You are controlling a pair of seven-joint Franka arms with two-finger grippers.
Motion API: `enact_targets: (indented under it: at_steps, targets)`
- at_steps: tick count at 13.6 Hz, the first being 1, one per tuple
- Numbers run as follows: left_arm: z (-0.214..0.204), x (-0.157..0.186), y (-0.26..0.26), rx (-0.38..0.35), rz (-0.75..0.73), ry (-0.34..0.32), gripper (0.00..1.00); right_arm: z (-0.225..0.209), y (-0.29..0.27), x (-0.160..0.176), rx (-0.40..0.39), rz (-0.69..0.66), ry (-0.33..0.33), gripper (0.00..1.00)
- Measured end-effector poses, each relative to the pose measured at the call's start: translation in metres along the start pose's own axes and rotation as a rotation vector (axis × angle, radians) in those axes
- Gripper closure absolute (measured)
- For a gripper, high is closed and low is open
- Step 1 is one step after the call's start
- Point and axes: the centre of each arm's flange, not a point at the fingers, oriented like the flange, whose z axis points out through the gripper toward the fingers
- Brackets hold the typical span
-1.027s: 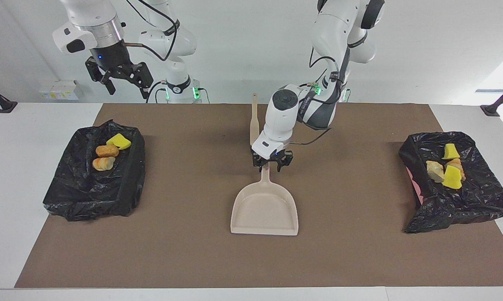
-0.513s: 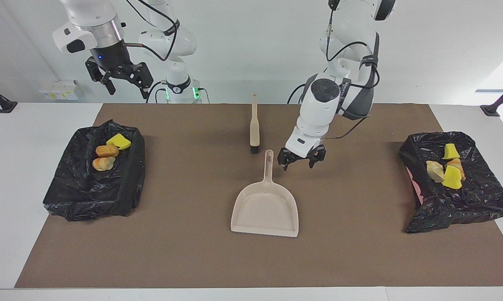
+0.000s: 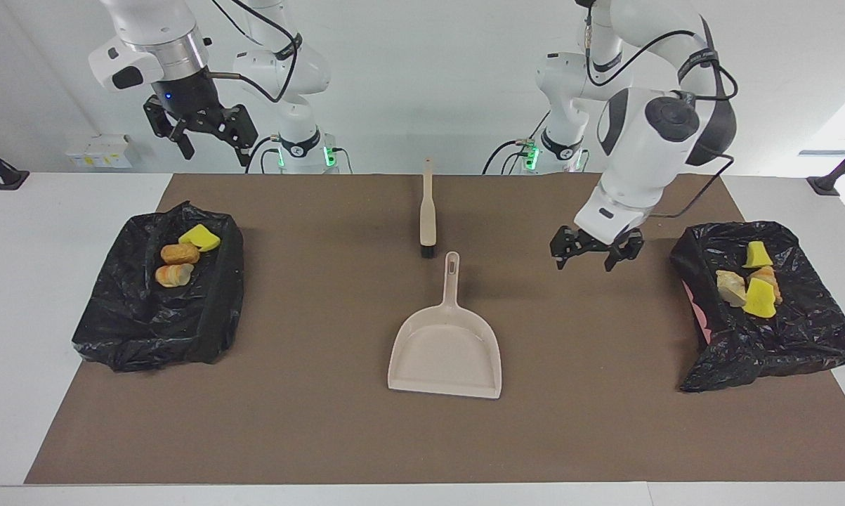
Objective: Sweep and dump trash in bin
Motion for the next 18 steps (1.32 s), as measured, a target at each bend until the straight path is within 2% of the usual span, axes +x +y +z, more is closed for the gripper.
enact_targets:
  at_steps: [3, 6, 11, 15, 18]
  targets:
    - [-0.035, -0.014, -0.060, 0.002, 0.047, 0.000, 0.00, 0.000, 0.000, 0.000, 0.000, 0.000, 0.000, 0.00]
    - [-0.048, -0.024, -0.101, 0.004, 0.033, -0.004, 0.00, 0.001, 0.000, 0.000, 0.000, 0.000, -0.002, 0.00]
    - [-0.072, -0.030, -0.111, 0.006, -0.040, 0.024, 0.00, 0.001, 0.000, 0.000, 0.000, 0.000, -0.002, 0.00]
    - [-0.106, -0.052, -0.112, 0.016, -0.011, 0.016, 0.00, 0.001, 0.000, 0.000, 0.000, 0.000, -0.002, 0.00]
    - [-0.111, -0.058, -0.118, 0.016, 0.004, 0.008, 0.00, 0.001, 0.000, 0.000, 0.000, 0.000, -0.003, 0.00]
